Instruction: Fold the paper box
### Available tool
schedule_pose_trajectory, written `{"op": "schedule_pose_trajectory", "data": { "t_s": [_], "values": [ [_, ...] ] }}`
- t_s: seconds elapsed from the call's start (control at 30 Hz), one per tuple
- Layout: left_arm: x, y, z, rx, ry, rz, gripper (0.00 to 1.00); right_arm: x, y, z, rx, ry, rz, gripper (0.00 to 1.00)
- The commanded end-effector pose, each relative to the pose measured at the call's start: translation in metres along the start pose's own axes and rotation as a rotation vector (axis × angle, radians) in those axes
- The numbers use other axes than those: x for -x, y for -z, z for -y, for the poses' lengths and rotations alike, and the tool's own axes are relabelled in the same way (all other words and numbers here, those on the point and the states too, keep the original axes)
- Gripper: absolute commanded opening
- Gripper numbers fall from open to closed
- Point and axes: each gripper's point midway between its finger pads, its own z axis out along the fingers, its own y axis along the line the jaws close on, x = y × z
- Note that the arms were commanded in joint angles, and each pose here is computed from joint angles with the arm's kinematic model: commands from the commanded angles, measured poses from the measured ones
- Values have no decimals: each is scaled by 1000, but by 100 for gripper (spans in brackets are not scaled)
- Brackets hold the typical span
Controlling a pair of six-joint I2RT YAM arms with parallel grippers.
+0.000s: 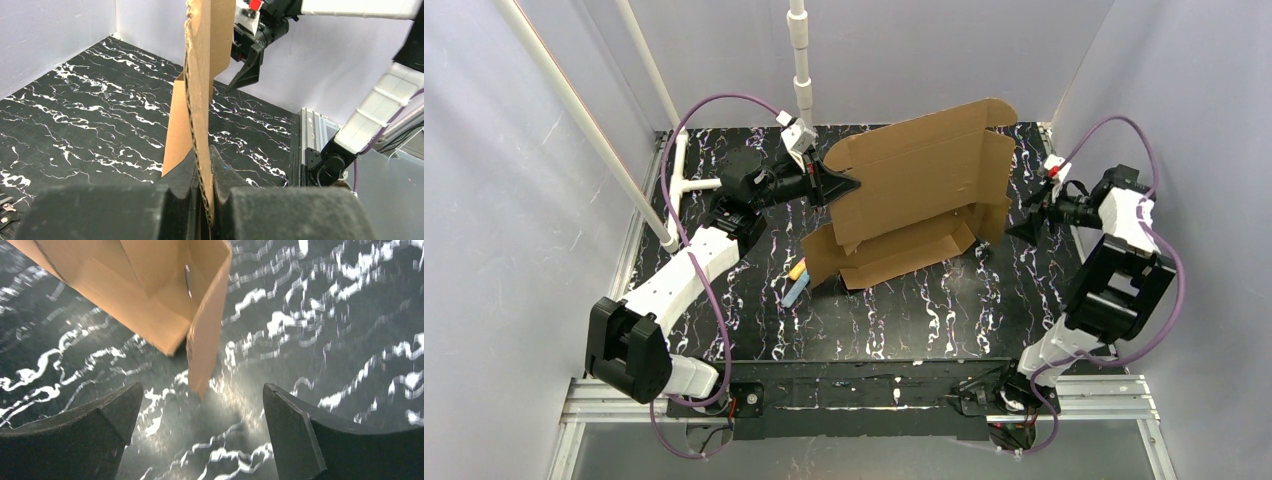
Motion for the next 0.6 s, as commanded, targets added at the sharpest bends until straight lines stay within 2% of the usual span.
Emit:
{"op": "schedule_pose_trajectory", "data": {
  "t_s": [0.0, 0.07, 0.17, 0.2, 0.27, 0.37, 0.57],
  "values": [
    [1, 4, 11, -31, -4, -14, 0, 1, 35, 46, -369, 80, -160, 98],
    [1, 4, 12, -33, -3, -15, 0, 9, 54, 59, -531, 107, -174, 98],
    [1, 5, 13, -39, -9, -16, 0, 18, 87, 84, -810, 47, -124, 98],
    [2, 5, 14, -41, -13, -15, 0, 15, 89, 88, -836, 26, -103, 98],
    [3, 5, 15, -46, -16, -15, 0, 11, 85, 92, -792, -10, -114, 97],
    [4, 4, 15, -50, -18, -17, 0, -2, 68, 99, -709, -91, -116, 86],
    [5, 3, 15, -56, -19, -16, 0, -10, 13, 111, -605, -108, -108, 67]
  ]
}}
